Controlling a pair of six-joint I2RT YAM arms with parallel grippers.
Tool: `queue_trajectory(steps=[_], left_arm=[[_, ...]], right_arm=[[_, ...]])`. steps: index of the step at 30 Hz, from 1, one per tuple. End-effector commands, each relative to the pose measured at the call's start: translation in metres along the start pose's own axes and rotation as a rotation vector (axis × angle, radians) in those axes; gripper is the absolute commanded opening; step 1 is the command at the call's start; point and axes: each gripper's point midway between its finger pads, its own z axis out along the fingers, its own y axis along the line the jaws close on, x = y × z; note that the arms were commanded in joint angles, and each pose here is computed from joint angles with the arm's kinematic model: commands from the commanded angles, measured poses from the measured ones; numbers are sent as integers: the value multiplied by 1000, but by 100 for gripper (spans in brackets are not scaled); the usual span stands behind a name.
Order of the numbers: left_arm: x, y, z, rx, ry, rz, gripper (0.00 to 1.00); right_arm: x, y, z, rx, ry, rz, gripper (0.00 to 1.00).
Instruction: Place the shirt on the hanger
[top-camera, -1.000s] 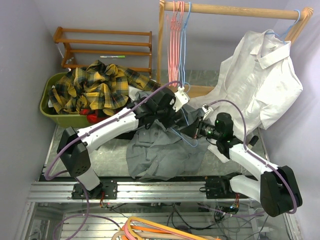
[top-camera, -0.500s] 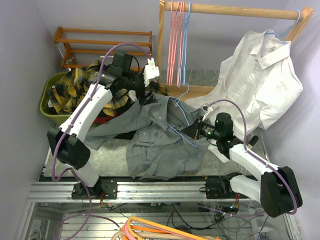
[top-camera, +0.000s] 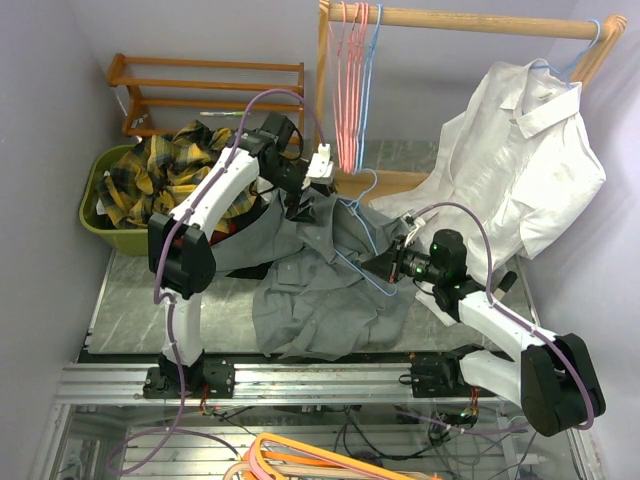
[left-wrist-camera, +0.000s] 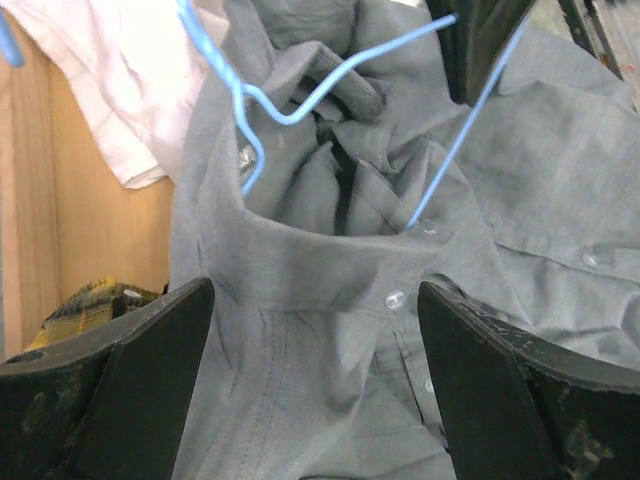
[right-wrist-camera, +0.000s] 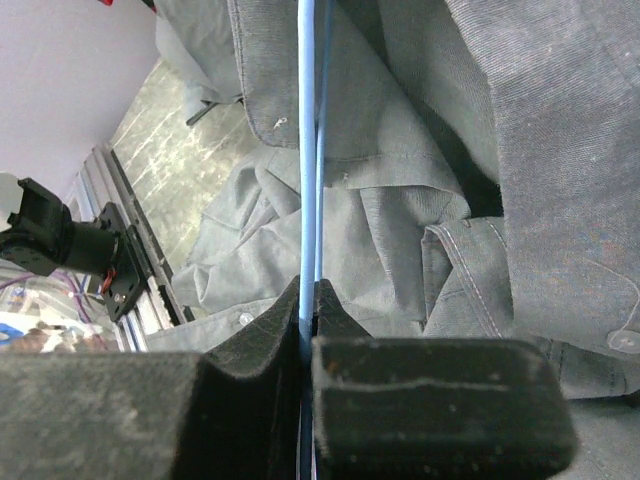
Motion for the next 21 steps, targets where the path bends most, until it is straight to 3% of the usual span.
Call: queue_trajectory(steps=[1, 9, 16, 21], left_arm=[[-27, 20, -10, -114, -57, 115, 94], [-25, 45, -6, -174, -73, 68, 97], [-10, 25, 12, -32, -52, 53, 77], [7, 17, 18, 6, 4, 35, 72]], right_arm=[[-7, 9, 1, -47, -34, -63, 0], [-1, 9, 6, -46, -11, -69, 0], [-6, 14, 4, -51, -27, -99, 0], [-15, 23, 0, -67, -53, -129, 0]])
